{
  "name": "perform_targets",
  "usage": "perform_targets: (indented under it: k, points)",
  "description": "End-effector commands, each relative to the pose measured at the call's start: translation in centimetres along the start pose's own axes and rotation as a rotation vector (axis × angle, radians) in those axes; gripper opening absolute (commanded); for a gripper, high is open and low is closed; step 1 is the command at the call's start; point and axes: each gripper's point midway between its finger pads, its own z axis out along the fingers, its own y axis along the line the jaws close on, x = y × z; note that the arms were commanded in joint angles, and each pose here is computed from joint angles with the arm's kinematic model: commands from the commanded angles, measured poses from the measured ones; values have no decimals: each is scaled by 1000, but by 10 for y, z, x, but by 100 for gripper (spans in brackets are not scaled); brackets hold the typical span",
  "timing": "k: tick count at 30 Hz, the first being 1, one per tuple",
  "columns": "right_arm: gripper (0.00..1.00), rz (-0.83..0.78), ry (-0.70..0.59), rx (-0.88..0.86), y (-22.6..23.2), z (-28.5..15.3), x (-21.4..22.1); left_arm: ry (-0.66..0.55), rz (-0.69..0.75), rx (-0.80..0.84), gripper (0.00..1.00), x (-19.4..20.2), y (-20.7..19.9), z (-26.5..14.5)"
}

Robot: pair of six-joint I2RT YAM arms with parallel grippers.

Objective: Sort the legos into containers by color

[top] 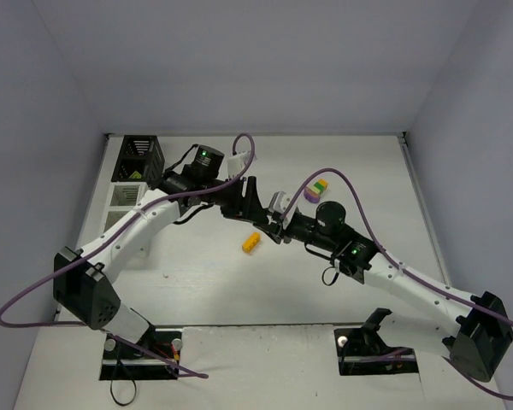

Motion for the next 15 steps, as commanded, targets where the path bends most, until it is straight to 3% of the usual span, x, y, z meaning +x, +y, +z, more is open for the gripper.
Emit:
perform_targets:
  k: [1, 4, 7, 10, 11, 15]
  points:
    - [5, -57, -124, 29, -14, 2, -47, -48, 79, 25, 41, -15, -17, -7]
    - [6, -57, -108, 37, -15, 3, -41, -66, 90, 22, 20, -18, -18, -8]
    - [9, -44, -96, 42, -15, 4, -35, -94, 114, -8, 13, -23, -16, -12]
    - [46, -15, -78, 53, -15, 6, -28, -117, 129, -63, 10, -25, -9, -18]
    - [69, -5, -73, 73, -18, 6, -26, -144, 138, -113, 10, -29, -2, -22]
    - [89, 48, -43, 112, -22, 5, -13, -206, 164, -306, 10, -39, 31, -43]
